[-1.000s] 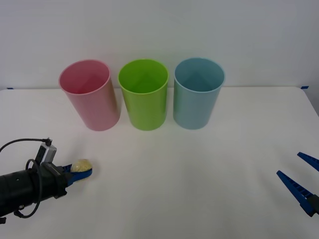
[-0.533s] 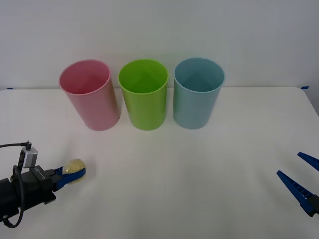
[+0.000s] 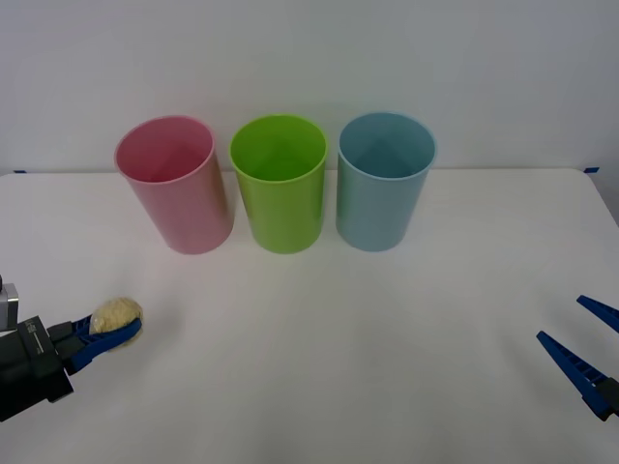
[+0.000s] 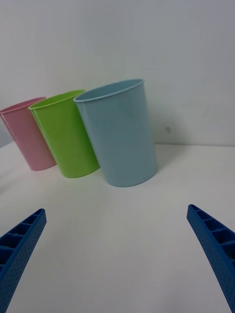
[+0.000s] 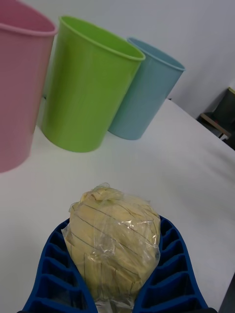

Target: Put cans in the blue bin and PET bottles in the pink bin and trash in the green bin.

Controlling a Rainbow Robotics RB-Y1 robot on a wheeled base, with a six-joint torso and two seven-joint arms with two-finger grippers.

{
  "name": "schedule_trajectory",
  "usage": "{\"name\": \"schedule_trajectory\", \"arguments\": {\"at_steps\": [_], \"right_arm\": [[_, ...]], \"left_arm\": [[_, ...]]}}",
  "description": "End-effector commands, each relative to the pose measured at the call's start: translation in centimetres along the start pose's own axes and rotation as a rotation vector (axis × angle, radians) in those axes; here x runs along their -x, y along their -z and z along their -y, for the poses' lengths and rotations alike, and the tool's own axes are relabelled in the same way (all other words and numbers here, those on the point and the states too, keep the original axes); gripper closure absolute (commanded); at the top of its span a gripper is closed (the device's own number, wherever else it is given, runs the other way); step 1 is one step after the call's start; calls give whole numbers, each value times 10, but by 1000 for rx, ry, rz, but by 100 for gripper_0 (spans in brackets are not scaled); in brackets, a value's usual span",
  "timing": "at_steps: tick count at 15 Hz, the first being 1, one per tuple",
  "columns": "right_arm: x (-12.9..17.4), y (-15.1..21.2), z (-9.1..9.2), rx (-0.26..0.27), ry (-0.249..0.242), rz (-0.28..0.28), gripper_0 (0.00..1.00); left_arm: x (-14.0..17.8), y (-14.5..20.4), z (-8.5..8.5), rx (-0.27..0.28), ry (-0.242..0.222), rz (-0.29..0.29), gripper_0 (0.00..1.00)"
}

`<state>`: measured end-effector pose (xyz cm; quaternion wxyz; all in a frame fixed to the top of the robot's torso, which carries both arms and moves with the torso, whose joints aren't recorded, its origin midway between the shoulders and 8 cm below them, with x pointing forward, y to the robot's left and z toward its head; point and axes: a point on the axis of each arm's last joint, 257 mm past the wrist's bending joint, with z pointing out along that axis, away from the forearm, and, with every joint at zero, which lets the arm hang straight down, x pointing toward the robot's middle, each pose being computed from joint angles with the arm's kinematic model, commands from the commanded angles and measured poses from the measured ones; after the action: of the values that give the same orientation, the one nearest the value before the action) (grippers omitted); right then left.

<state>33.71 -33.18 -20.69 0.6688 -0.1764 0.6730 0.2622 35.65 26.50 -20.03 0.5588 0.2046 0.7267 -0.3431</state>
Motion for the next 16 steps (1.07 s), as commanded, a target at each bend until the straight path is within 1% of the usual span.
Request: {"name": "schedule_trajectory", "arguments": {"at_steps": [1, 3, 5, 6, 7, 8, 9, 10, 11, 12, 13, 15, 16], "right_arm": [[0, 0, 0, 0, 0, 0, 0], [0, 0, 0, 0, 0, 0, 0], [0, 0, 0, 0, 0, 0, 0], [0, 0, 0, 0, 0, 0, 0], [0, 0, 0, 0, 0, 0, 0], [0, 0, 0, 0, 0, 0, 0], [0, 0, 0, 0, 0, 0, 0], [0, 0, 0, 0, 0, 0, 0], [0, 0, 0, 0, 0, 0, 0], [0, 0, 0, 0, 0, 0, 0], [0, 0, 0, 0, 0, 0, 0], [0, 0, 0, 0, 0, 0, 0], [0, 0, 0, 0, 0, 0, 0]], "left_arm": [[31, -3, 7, 9, -47, 61, 100], [58, -8, 4, 25, -72, 95, 100], [93, -21, 1, 47, -102, 163, 100], [115, -28, 2, 53, -99, 203, 100], [130, -37, 5, 44, -80, 233, 100], [147, -50, 6, 47, -84, 269, 100], [162, -63, 3, 63, -94, 299, 100], [174, -74, 4, 64, -84, 318, 100], [183, -87, 7, 53, -59, 324, 100], [194, -101, 13, 42, -59, 336, 100], [204, -111, 13, 40, -55, 348, 100], [221, -128, 19, -4, -35, 355, 100], [227, -134, 18, -3, -41, 355, 100]]}}
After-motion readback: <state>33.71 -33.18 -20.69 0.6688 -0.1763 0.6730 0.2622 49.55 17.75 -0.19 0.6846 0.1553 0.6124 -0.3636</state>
